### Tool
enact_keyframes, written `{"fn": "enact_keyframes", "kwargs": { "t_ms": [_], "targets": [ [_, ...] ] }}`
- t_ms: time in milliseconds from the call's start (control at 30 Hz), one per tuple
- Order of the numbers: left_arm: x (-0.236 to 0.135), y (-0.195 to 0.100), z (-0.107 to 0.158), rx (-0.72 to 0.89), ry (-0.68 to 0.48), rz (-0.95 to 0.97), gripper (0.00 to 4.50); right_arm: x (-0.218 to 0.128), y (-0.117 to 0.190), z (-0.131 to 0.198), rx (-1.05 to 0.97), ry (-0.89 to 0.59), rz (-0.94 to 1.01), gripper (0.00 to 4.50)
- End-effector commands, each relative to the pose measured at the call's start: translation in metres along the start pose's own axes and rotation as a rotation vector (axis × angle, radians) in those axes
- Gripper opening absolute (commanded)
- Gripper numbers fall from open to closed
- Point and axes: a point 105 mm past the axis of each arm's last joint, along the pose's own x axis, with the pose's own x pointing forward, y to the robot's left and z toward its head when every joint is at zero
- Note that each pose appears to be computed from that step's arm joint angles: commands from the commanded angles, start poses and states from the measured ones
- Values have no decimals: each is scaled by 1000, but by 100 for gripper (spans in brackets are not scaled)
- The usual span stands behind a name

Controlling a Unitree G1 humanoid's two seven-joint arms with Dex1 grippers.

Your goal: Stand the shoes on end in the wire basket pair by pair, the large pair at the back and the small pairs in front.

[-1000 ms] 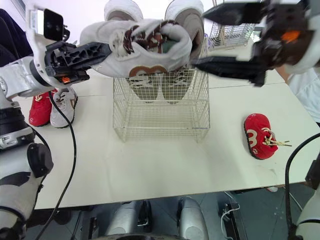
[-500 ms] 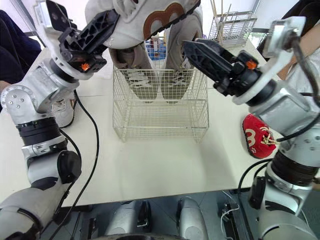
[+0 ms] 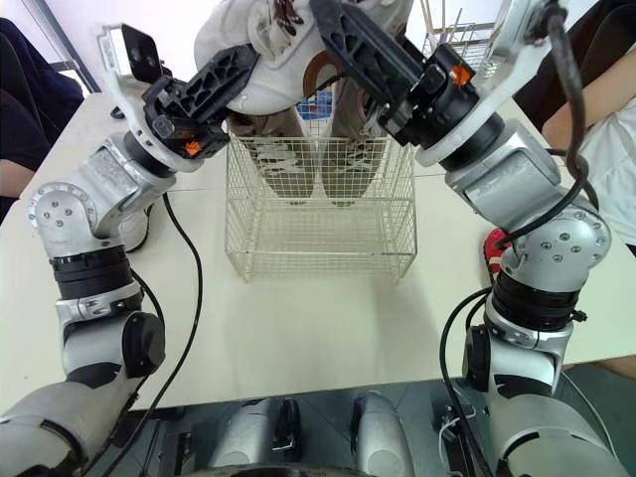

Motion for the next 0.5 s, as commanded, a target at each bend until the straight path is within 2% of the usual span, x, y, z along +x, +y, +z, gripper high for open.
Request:
{"fn": "enact_keyframes", "kwargs": {
  "t_ms": [33, 133, 267, 333, 367, 467, 500],
  "targets": [
    [3, -10, 3, 44, -3, -20, 35, 6, 11, 11, -25, -46, 61, 445],
    [2, -9, 1, 45, -6, -11, 35, 6, 10, 11, -18, -51, 61, 361],
    [2, -9, 0, 58, -3, 2, 35, 7, 8, 11, -21, -55, 58, 160],
    [3, -8, -2, 81, 5, 16, 35, 7, 5, 12, -28, -60, 43, 93],
    [4, -7, -4, 90, 22, 23, 35, 8, 4, 13, -35, -63, 34, 76],
    [3, -5, -8, 97, 51, 40, 35, 10, 0, 16, -58, -60, 7, 73],
    [3, -3, -7, 101, 48, 53, 85, 11, -2, 17, -67, -60, -3, 73]
  ]
}}
